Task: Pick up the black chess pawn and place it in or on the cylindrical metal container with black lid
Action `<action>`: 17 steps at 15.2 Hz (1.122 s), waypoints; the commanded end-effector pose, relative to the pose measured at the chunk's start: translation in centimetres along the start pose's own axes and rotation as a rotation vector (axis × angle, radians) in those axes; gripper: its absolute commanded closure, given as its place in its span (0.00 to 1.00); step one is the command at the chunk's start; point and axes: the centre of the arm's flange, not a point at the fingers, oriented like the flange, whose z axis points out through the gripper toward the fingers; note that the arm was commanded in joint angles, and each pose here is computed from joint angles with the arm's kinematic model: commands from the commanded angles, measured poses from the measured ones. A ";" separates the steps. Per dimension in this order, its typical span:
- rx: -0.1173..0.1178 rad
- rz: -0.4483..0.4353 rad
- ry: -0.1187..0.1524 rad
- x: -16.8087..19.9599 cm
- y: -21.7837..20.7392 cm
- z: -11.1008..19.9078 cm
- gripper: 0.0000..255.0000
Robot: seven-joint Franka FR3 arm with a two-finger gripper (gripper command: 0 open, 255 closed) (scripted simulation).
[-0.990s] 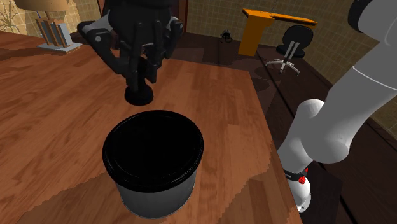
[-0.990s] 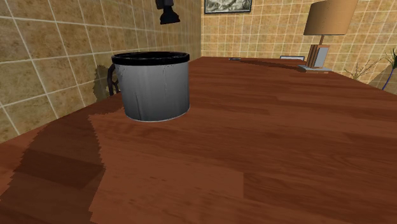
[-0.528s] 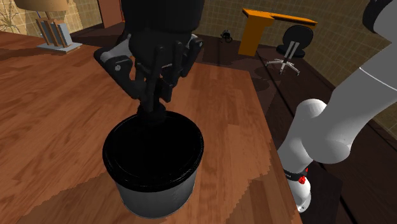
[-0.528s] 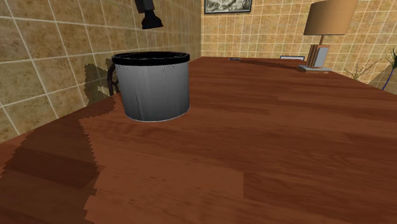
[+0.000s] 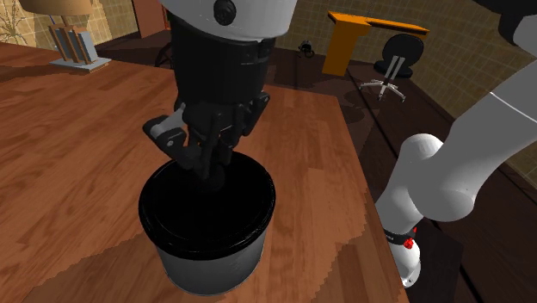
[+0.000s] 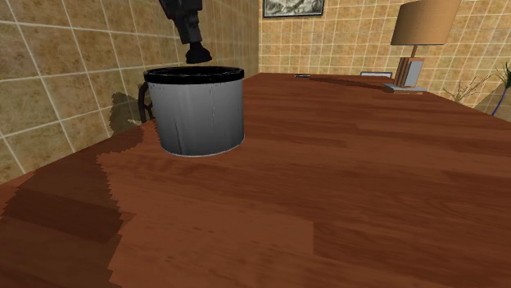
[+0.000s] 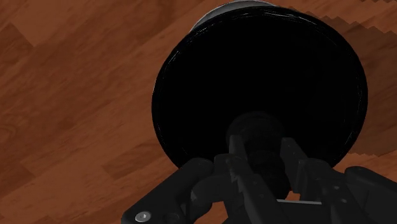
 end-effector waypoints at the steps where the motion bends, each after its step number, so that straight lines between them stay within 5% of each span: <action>1: 0.000 0.000 0.000 -0.3 -0.1 1.0 1.00; 9: 0.000 0.000 0.000 -0.4 -0.1 1.5 1.00; 10: 0.000 0.000 0.000 -0.4 -0.1 1.5 0.00; 15: 0.000 0.000 0.000 -0.4 -0.1 1.5 0.00; 17: 0.000 0.000 0.000 -0.4 -0.1 -1.2 0.00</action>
